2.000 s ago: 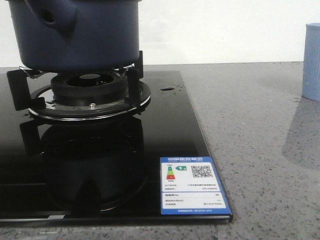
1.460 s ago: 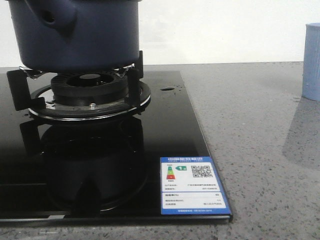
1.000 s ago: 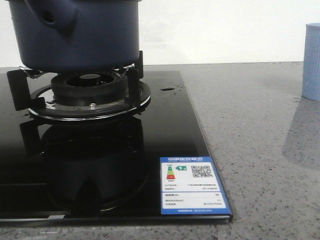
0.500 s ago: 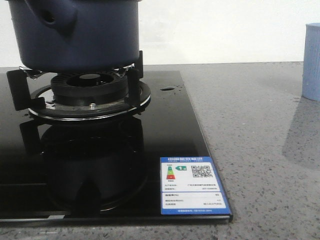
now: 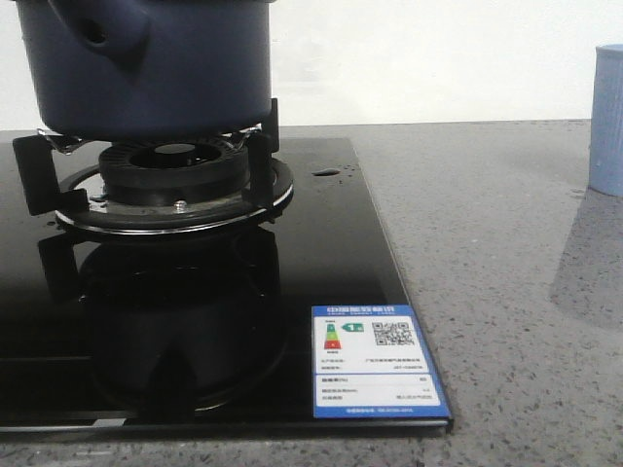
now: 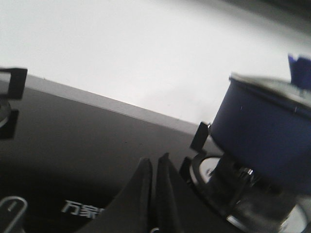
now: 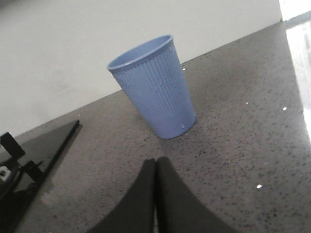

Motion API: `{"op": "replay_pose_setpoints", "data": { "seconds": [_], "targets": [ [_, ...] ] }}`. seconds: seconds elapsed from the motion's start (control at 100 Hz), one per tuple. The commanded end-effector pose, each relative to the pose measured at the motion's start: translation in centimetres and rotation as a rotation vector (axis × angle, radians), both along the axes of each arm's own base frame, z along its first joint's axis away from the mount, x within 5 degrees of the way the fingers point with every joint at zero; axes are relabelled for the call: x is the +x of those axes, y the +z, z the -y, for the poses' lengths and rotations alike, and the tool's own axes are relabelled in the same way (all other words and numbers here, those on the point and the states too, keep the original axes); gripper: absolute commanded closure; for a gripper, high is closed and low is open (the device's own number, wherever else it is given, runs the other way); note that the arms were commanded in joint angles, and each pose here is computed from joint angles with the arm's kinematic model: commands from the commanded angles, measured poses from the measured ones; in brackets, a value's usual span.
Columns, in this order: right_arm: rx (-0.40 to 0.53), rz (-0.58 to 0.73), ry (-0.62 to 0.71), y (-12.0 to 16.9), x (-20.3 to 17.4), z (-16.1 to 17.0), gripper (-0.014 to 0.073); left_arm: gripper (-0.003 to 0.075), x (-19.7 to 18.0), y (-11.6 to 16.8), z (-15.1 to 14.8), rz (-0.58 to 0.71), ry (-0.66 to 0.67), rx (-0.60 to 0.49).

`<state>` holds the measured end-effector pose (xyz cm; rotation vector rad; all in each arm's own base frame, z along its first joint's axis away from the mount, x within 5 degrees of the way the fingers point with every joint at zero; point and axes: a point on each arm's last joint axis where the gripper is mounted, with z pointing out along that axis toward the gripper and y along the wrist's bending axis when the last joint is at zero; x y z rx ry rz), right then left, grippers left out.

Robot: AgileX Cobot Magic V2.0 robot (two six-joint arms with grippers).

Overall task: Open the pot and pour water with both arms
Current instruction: 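Reach the left gripper down to the blue lid knob and grasp it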

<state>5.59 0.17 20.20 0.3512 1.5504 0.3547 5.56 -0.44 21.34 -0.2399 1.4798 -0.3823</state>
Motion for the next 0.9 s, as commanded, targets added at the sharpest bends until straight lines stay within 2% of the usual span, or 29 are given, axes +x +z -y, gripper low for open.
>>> {"op": "replay_pose_setpoints", "data": {
  "seconds": [0.0, 0.12, 0.19, 0.27, 0.36, 0.45, 0.52, 0.59, 0.74, 0.89],
  "targets": [
    [0.082, 0.09, -0.03, 0.4, -0.1, 0.3, 0.0658, 0.0736, -0.2, 0.4, -0.4, 0.075, 0.029, -0.153],
    [0.076, 0.099, -0.015, 1.5, -0.3, 0.2, 0.0655, 0.0736, -0.4, 1.3, -0.4, 0.095, 0.02, -0.157],
    [0.032, 0.103, -0.004, 2.6, -0.5, 0.0, 0.0654, 0.0736, -0.7, 2.7, -0.3, 0.116, 0.01, -0.111],
    [-0.057, 0.067, 0.008, 3.8, -0.6, -0.1, 0.0654, 0.0736, -1.0, 4.7, -0.1, 0.132, 0.008, 0.03],
    [-0.105, 0.016, 0.022, 5.6, -0.3, -0.2, 0.0654, 0.0736, -0.8, 6.6, 0.2, 0.088, -0.005, 0.196],
    [-0.189, -0.04, 0.029, 7.6, 0.3, -0.2, 0.0654, 0.0736, -0.4, 8.9, 0.5, 0.046, -0.027, 0.278],
    [-0.263, -0.095, 0.046, 9.0, 1.1, -0.2, 0.0655, 0.0736, 0.2, 10.5, 0.7, 0.008, -0.047, 0.29],
    [-0.296, -0.138, 0.072, 10.3, 1.9, -0.3, 0.0655, 0.0736, 1.0, 11.9, 0.8, -0.019, -0.061, 0.292],
    [-0.308, -0.161, 0.126, 12.1, 3.5, -0.7, 0.0656, 0.0736, 2.6, 14.2, 1.1, -0.041, -0.092, 0.258],
    [-0.316, -0.181, 0.171, 12.5, 4.5, -1.2, 0.0638, 0.0731, 4.1, 15.0, 1.8, -0.049, -0.15, 0.229]
  ]
}}
